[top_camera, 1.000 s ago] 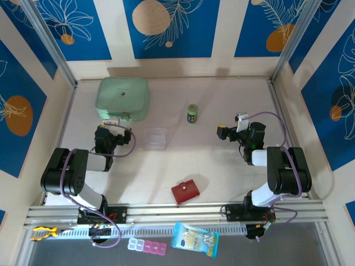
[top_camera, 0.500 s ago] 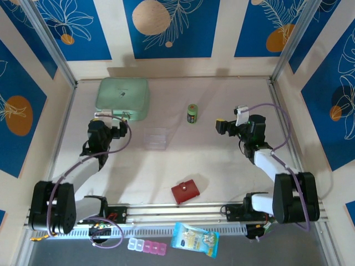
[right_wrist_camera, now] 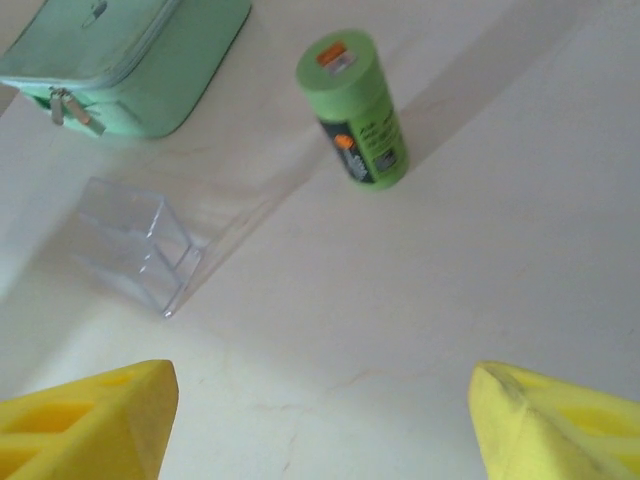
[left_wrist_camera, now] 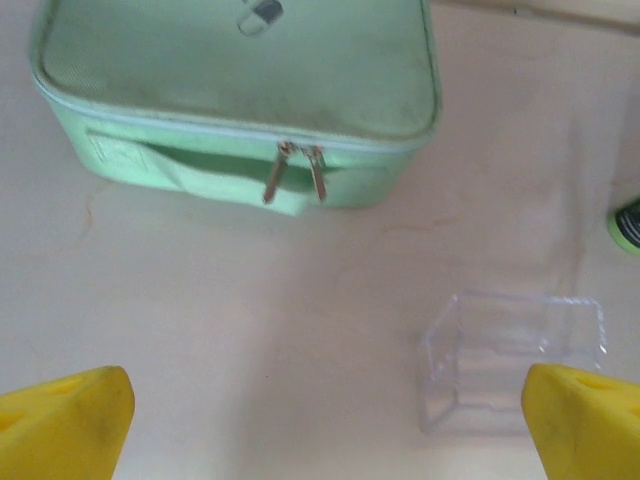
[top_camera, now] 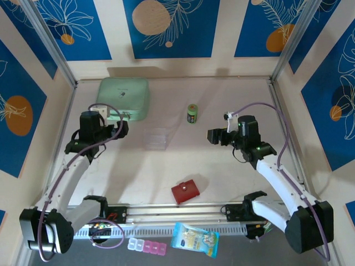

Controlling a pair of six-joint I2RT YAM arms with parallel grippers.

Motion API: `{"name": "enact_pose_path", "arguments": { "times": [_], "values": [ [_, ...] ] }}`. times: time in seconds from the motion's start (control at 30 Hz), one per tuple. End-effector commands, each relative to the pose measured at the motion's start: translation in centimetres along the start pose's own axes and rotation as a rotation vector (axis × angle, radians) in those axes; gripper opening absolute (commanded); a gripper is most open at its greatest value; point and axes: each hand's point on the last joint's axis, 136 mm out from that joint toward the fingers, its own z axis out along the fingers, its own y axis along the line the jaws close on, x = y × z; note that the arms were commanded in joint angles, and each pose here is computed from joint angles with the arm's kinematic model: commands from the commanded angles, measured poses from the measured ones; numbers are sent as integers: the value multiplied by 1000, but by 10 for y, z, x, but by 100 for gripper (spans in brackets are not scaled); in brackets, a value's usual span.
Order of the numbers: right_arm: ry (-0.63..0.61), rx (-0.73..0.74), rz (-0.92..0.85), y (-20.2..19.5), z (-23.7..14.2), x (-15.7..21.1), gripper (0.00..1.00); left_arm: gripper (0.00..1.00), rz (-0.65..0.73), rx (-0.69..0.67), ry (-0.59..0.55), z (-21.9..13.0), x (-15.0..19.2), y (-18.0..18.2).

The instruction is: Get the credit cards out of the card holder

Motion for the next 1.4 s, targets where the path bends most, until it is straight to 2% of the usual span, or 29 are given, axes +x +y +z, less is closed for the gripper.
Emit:
{"name": "enact_pose_path", "arguments": {
  "times": [0.0, 0.2, 0.43, 0.57, 0.67, 0.77, 0.87, 0.97, 1.03, 1.2, 1.37],
  "values": [
    [155, 6, 130, 9, -9, 26, 72, 98, -50, 62, 195, -7, 33, -13],
    [336, -47, 164, 30, -8, 52, 61, 97, 0, 23, 265, 2, 44, -5],
    [545, -45, 126, 55, -14, 95, 61, 98, 29, -30, 267, 3, 52, 7],
    [635, 25, 157, 58, -24, 117, 61, 99, 31, -38, 274, 0, 56, 9],
    [704, -10, 130, 77, -33, 136, 65, 99, 37, -58, 269, -3, 55, 12],
    [731, -42, -25, 92, -37, 148, 70, 100, 44, -83, 242, -6, 51, 16],
    [689, -152, -284, 113, -35, 152, 73, 100, 45, -88, 229, -8, 49, 17],
    [637, -366, -458, 145, -35, 149, 76, 100, 48, -92, 222, -8, 47, 17],
    [625, -472, -646, 157, -39, 157, 81, 100, 51, -101, 218, -9, 46, 19],
    [679, -646, -1020, 152, -48, 189, 84, 100, 54, -112, 210, -11, 46, 20],
    [713, -734, -1160, 154, -45, 199, 85, 100, 56, -97, 206, -10, 45, 18]
  ]
}}
